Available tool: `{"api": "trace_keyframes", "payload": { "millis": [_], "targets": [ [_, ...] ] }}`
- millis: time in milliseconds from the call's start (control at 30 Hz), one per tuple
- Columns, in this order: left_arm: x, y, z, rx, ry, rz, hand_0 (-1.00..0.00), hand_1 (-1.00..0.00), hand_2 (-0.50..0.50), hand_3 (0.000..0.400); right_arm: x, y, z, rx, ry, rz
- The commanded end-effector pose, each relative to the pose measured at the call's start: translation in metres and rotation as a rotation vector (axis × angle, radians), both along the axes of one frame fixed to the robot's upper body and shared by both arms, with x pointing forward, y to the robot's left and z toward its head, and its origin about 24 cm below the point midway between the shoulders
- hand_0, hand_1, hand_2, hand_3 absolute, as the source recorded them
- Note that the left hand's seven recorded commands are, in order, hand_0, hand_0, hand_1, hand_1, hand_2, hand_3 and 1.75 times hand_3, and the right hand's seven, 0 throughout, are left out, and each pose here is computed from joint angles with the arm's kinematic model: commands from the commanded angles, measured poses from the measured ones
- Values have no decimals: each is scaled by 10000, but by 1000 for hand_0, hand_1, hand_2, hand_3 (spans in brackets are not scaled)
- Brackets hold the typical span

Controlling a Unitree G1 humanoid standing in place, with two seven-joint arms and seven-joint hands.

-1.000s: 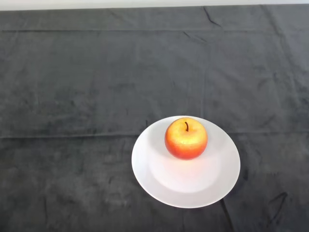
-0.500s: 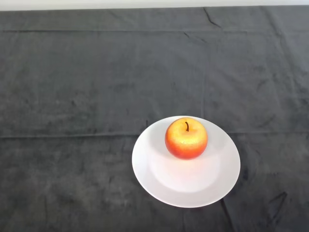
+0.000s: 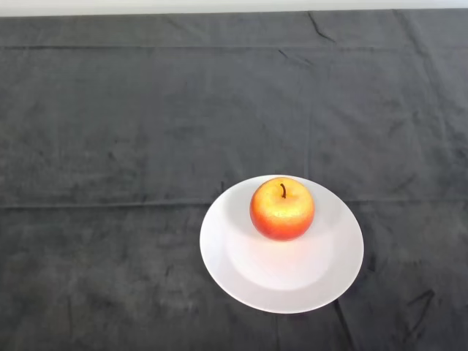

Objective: Move the apple to the plate

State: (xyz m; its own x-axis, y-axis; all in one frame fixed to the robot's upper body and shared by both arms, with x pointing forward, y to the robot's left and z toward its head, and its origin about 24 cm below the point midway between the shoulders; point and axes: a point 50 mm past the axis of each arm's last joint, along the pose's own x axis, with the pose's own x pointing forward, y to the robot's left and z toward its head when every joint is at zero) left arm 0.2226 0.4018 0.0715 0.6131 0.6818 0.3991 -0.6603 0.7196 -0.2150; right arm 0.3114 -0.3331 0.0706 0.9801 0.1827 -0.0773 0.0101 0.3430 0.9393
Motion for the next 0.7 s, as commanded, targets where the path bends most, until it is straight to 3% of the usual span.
{"api": "trace_keyframes", "payload": {
  "millis": [33,700],
  "targets": [
    [-3,128,145,24,-371,370,0,0,0,0,-1,-79,96,38,-376,-264],
    [7,115,145,111,-371,242,0,0,0,0,-1,-79,96,38,-378,-260]
  ]
}}
